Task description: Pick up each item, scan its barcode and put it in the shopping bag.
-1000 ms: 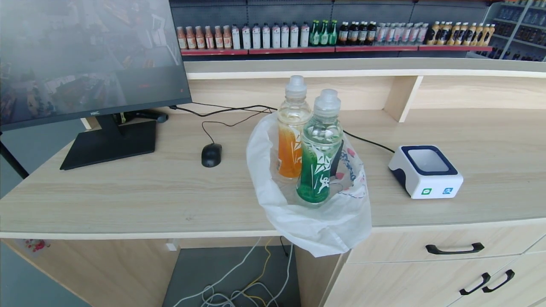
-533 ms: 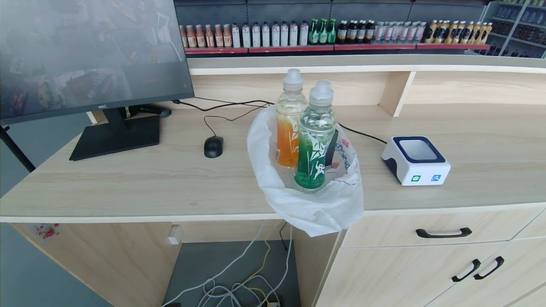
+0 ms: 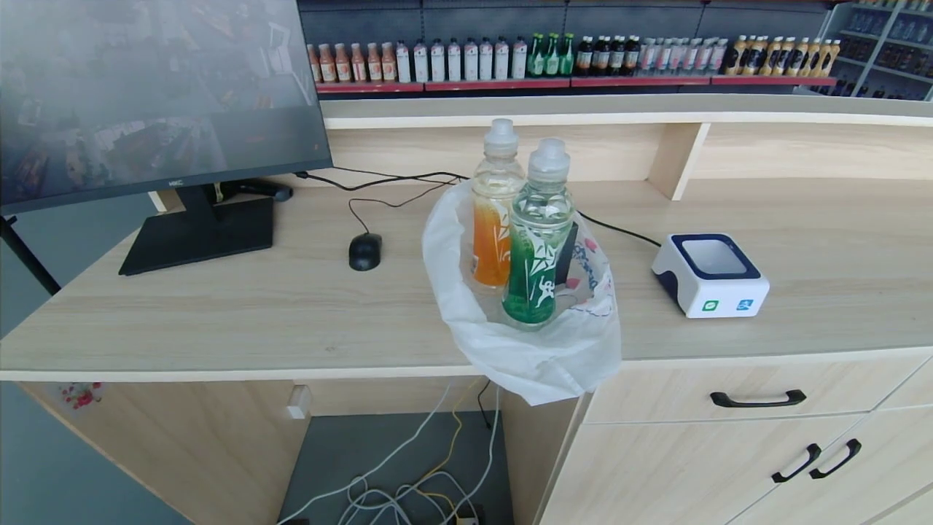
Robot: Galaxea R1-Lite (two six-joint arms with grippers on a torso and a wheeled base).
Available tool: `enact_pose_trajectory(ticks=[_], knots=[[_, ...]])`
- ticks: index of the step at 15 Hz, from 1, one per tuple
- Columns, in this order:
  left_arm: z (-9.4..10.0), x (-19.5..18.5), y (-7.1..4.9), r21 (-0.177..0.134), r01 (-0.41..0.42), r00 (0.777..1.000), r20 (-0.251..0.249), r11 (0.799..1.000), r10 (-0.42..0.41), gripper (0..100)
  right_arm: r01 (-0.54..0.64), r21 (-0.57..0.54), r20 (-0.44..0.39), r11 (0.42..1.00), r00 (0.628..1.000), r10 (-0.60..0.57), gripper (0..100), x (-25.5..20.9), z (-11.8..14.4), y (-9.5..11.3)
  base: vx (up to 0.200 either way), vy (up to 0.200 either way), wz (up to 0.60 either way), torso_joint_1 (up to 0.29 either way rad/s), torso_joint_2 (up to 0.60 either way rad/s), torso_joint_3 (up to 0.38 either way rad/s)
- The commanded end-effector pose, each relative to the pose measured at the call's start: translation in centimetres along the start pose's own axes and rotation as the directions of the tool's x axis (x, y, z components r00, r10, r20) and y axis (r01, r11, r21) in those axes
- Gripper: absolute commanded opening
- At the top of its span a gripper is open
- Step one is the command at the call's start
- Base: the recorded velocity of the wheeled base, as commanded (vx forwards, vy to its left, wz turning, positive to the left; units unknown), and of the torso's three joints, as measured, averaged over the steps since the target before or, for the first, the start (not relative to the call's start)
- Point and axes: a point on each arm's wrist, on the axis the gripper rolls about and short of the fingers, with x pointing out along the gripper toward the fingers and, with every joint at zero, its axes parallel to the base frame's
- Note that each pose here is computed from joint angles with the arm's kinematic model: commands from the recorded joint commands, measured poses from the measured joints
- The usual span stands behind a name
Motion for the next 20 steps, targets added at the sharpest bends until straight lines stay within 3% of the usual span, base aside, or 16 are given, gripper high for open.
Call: enact_pose_trajectory(ticks=[1,20], knots=[[-0.01,0.0,0.0,0.001,-0.001,1.0,0.0,1.0,0.001,100,0.0,-0.001,-0.002,1.0,1.0,0.0,100,0.02,0.0,0.0,0.0,-0.2,0.0,0.002,0.0,0.007],[0.0,0.0,0.0,-0.002,-0.002,1.0,0.001,1.0,0.002,100,0.0,0.013,-0.002,1.0,1.0,0.0,100,0.02,0.0,0.0,0.0,-0.2,0.0,0.002,0.0,0.003]])
